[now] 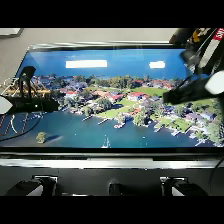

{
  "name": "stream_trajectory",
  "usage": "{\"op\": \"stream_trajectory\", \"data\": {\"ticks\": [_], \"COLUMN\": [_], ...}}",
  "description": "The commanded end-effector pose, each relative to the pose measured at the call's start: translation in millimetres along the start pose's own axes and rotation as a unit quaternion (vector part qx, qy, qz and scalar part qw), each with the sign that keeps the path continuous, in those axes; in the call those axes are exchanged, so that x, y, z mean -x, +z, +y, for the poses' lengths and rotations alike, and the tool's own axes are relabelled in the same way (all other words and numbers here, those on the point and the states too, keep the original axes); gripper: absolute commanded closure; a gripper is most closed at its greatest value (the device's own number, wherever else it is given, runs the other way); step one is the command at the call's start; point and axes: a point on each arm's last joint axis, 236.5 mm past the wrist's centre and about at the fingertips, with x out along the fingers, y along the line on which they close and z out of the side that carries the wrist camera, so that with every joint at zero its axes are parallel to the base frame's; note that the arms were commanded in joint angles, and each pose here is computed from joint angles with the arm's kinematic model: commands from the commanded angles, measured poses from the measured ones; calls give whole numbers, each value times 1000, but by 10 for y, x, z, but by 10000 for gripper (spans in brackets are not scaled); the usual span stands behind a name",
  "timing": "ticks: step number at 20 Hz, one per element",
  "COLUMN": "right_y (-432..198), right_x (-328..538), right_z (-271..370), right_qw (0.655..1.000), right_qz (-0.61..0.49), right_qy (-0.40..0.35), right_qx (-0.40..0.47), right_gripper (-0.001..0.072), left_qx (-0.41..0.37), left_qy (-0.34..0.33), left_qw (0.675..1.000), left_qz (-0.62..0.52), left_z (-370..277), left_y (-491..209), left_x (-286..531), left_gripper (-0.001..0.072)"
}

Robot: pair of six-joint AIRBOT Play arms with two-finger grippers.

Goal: Fold the clothes and pants, and hang the long-sleeved shirts on hangers.

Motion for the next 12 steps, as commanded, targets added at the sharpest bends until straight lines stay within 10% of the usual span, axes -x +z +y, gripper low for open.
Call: {"op": "stream_trajectory", "data": {"ticks": [1,12], "right_y": [-337,-322], "right_x": [-329,-342], "right_z": [178,154], "right_qw": [999,999], "right_qz": [46,43], "right_qy": [14,9], "right_qx": [24,25], "right_gripper": [684,684], "left_qx": [-21,-21], "left_qy": [36,36], "left_qw": [999,999], "left_qz": [29,32], "left_z": [218,223], "left_y": [-185,-193], "left_x": [-47,-67], "left_gripper": [680,679]}}
